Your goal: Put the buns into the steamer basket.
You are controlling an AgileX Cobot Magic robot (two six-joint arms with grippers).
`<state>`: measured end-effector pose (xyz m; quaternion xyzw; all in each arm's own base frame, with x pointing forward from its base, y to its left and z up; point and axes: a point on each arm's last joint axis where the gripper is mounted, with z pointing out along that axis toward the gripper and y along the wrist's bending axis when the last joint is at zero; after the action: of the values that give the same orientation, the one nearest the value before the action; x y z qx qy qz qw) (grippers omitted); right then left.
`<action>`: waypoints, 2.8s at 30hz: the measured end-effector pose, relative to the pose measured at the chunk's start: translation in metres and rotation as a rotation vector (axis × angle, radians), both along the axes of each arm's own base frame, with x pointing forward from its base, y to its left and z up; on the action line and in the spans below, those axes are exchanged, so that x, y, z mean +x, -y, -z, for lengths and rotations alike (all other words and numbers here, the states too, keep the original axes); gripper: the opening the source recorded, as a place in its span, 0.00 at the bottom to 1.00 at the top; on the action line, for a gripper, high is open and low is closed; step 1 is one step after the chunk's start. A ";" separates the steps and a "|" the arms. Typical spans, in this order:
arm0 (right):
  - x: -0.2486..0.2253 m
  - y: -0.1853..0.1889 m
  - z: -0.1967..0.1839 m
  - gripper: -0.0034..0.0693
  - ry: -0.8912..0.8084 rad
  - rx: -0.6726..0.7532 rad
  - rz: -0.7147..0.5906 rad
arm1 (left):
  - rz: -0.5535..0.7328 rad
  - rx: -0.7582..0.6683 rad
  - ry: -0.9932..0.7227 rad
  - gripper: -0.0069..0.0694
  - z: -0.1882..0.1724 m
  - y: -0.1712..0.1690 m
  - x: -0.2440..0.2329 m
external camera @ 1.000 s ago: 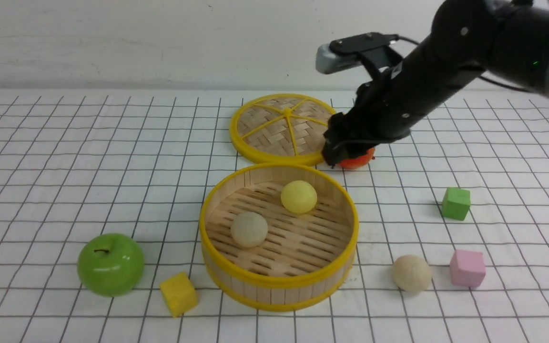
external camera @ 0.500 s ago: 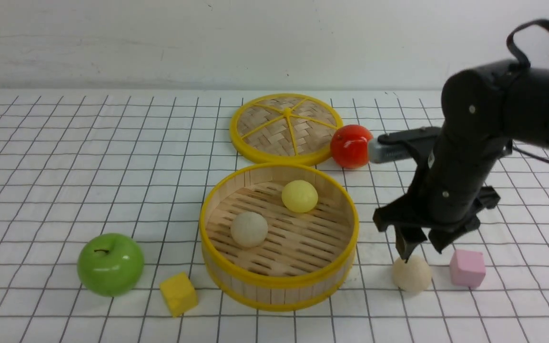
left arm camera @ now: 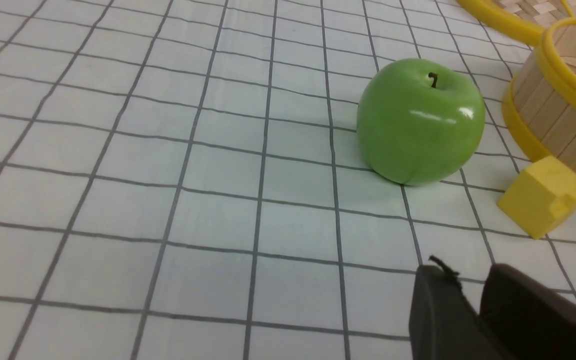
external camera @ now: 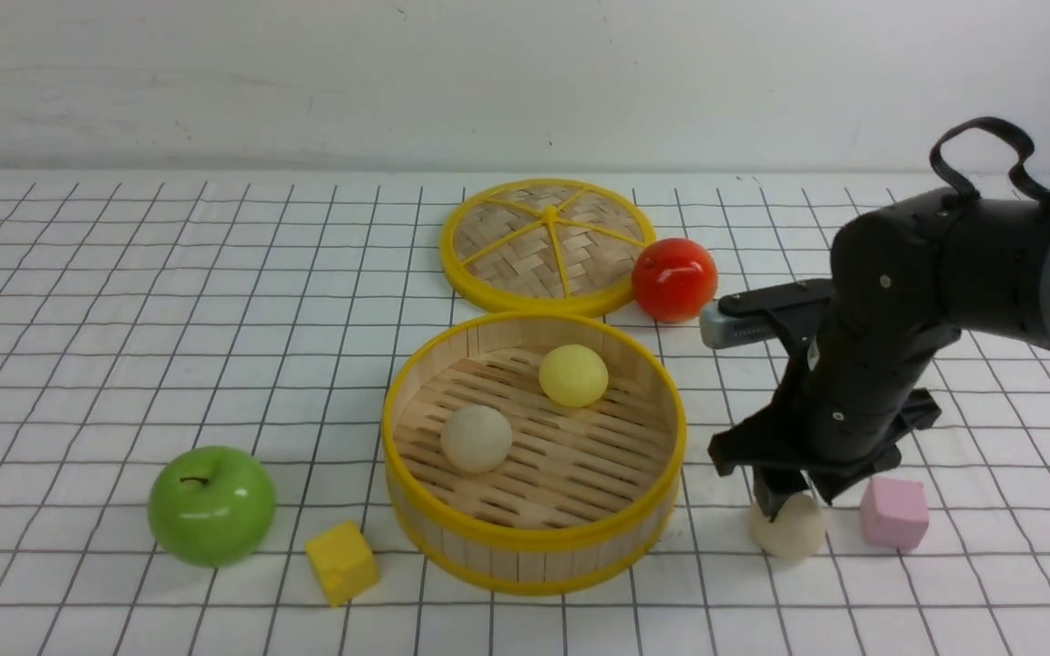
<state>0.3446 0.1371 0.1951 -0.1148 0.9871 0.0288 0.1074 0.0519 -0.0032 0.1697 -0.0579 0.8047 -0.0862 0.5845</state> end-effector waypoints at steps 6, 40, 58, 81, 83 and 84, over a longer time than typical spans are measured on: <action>0.002 0.000 0.009 0.36 -0.014 -0.010 0.000 | 0.000 0.000 0.000 0.27 0.000 0.000 0.000; 0.018 -0.066 -0.015 0.20 0.053 0.415 -0.141 | 0.000 0.000 0.000 0.30 0.000 0.000 0.000; -0.044 0.003 -0.149 0.85 0.236 0.232 -0.087 | 0.000 0.000 0.000 0.32 0.000 0.000 0.000; -0.267 0.107 -0.194 0.02 0.537 0.197 -0.009 | 0.000 0.000 0.000 0.35 0.000 0.000 0.000; -0.275 0.110 -0.191 0.02 0.533 0.197 -0.008 | 0.000 0.000 0.000 0.35 0.000 0.000 0.000; -0.278 0.111 -0.191 0.02 0.535 0.198 -0.008 | 0.000 0.000 0.000 0.35 0.000 0.000 0.000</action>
<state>0.0670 0.0258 0.3858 -0.1112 0.9156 0.0941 0.3748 0.0519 -0.0032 0.1697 -0.0579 0.8047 -0.0862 0.5845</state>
